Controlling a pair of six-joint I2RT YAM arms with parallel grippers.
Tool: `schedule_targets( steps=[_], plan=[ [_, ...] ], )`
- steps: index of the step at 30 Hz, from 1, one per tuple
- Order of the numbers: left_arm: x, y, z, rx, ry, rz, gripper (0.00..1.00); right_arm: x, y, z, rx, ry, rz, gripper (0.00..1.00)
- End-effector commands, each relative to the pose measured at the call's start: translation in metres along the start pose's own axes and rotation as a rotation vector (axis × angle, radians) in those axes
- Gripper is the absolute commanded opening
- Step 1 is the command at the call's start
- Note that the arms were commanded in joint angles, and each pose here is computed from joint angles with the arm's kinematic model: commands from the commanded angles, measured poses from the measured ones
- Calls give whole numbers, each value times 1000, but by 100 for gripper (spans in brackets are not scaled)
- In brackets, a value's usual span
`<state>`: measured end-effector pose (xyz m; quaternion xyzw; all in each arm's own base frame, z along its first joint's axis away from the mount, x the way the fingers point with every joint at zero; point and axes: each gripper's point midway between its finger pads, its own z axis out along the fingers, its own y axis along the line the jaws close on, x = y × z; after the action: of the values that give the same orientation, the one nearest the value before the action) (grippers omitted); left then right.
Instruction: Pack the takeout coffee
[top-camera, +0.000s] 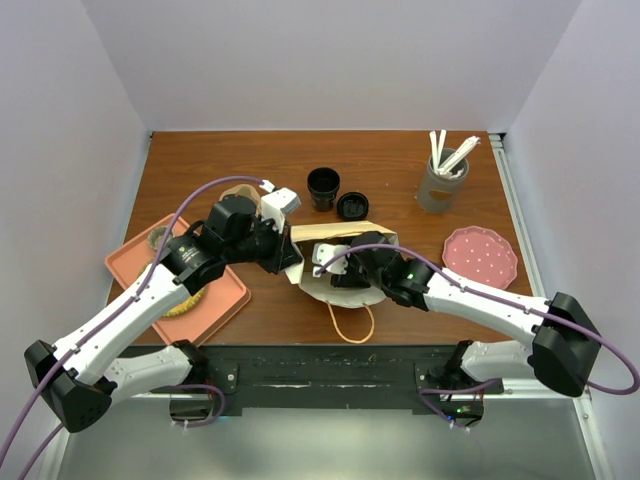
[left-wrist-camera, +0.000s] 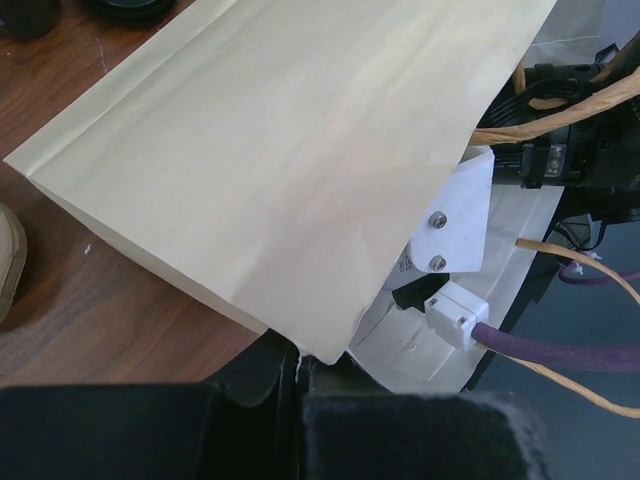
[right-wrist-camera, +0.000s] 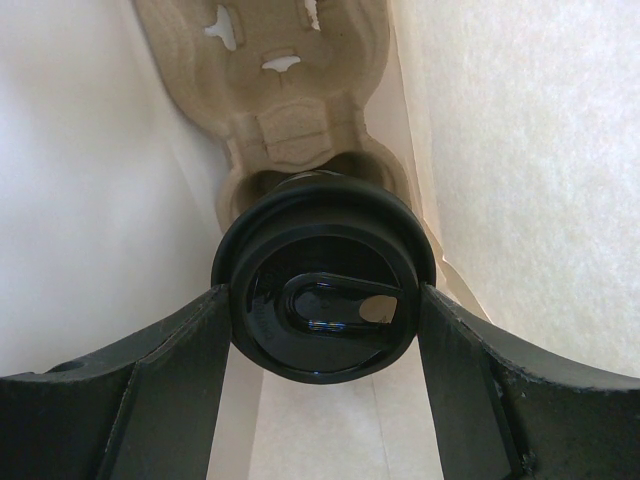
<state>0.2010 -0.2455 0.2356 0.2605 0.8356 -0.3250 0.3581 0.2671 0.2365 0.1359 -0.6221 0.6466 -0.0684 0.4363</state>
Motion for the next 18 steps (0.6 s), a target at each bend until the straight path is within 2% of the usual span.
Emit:
schedule_targets(
  steps=[1, 11, 18],
  plan=[
    [-18, -16, -3, 75, -68, 43, 0, 1, 6, 7, -11, -8, 43, 53],
    [-19, -17, -3, 77, -61, 18, 0, 4, -1, 10, 58, -13, 90, 47],
    [-16, -16, -1, 76, -52, 11, 0, 2, -15, 7, 123, -33, 125, 47]
  ],
)
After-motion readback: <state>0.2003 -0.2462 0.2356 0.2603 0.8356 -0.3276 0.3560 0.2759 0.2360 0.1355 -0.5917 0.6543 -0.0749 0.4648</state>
